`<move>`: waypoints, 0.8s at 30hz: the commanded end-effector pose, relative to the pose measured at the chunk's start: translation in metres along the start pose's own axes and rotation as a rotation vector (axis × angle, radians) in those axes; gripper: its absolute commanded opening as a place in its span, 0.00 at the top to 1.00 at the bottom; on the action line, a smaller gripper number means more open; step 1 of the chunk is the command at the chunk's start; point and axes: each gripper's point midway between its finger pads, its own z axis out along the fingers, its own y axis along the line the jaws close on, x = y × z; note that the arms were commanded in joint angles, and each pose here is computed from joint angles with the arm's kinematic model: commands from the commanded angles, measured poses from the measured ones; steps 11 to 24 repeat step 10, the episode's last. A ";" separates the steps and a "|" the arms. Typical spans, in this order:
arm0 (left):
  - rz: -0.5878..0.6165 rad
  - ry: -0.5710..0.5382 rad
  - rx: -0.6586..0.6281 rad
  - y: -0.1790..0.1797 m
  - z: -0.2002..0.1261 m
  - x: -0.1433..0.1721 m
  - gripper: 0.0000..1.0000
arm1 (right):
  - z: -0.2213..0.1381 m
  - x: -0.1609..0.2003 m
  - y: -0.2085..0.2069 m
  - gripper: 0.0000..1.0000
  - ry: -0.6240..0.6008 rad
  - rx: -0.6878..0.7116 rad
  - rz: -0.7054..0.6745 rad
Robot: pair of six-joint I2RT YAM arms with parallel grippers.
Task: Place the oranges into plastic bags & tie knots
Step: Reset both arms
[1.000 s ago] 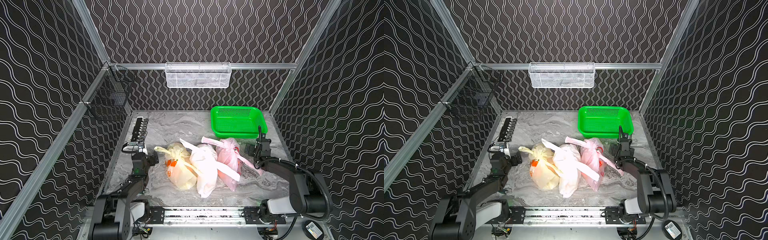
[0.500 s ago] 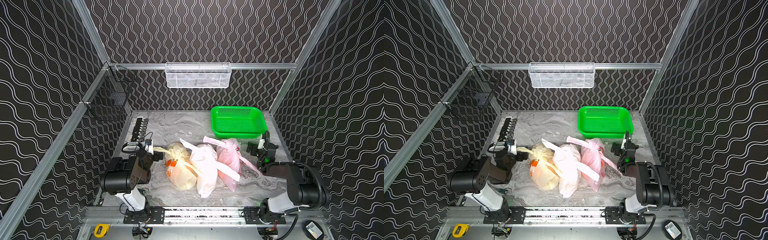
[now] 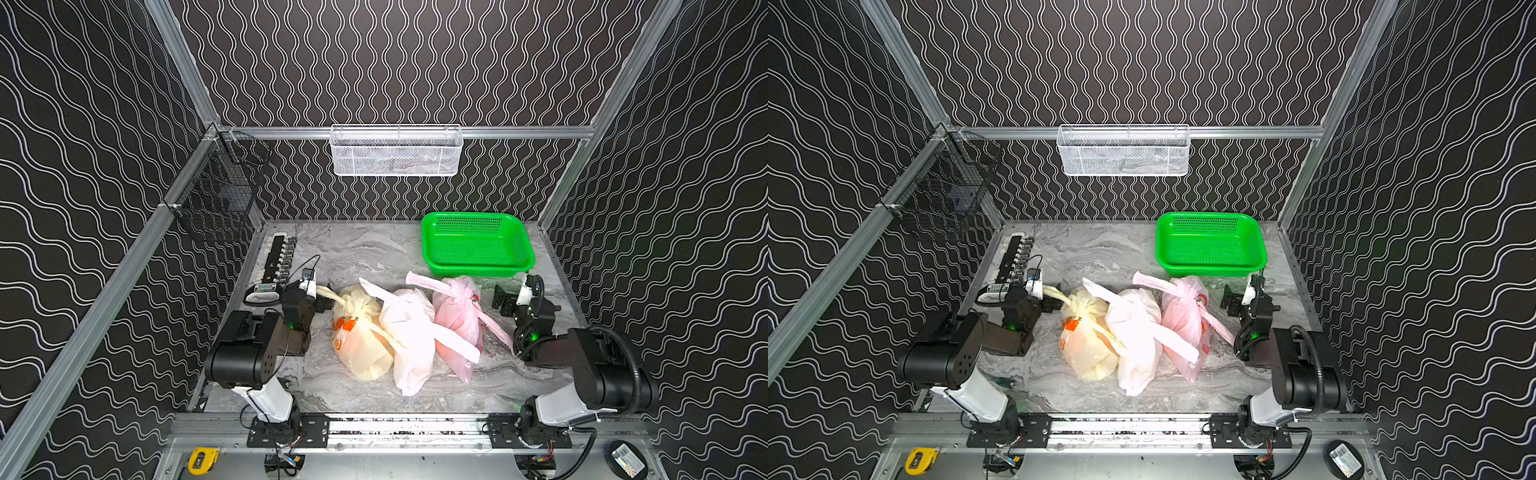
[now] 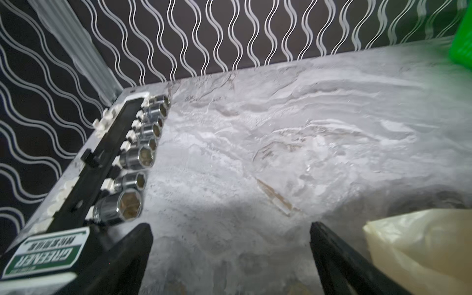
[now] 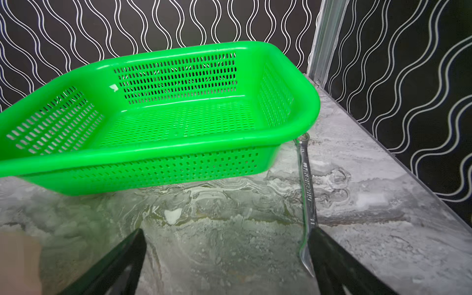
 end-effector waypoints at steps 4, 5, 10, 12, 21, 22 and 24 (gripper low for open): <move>-0.003 0.027 -0.042 0.005 0.000 0.006 0.01 | 0.000 -0.015 0.000 0.00 -0.068 0.009 -0.007; -0.005 0.027 -0.041 0.005 0.000 0.006 0.01 | 0.002 -0.013 0.000 0.00 -0.053 0.008 -0.008; -0.006 0.022 -0.045 0.005 -0.001 0.005 0.01 | -0.002 -0.017 0.000 0.00 -0.084 0.009 -0.010; -0.006 0.022 -0.045 0.005 -0.001 0.005 0.01 | -0.002 -0.017 0.000 0.00 -0.084 0.009 -0.010; -0.006 0.022 -0.045 0.005 -0.001 0.005 0.01 | -0.002 -0.017 0.000 0.00 -0.084 0.009 -0.010; -0.006 0.022 -0.045 0.005 -0.001 0.005 0.01 | -0.002 -0.017 0.000 0.00 -0.084 0.009 -0.010; -0.006 0.022 -0.045 0.005 -0.001 0.005 0.01 | -0.002 -0.017 0.000 0.00 -0.084 0.009 -0.010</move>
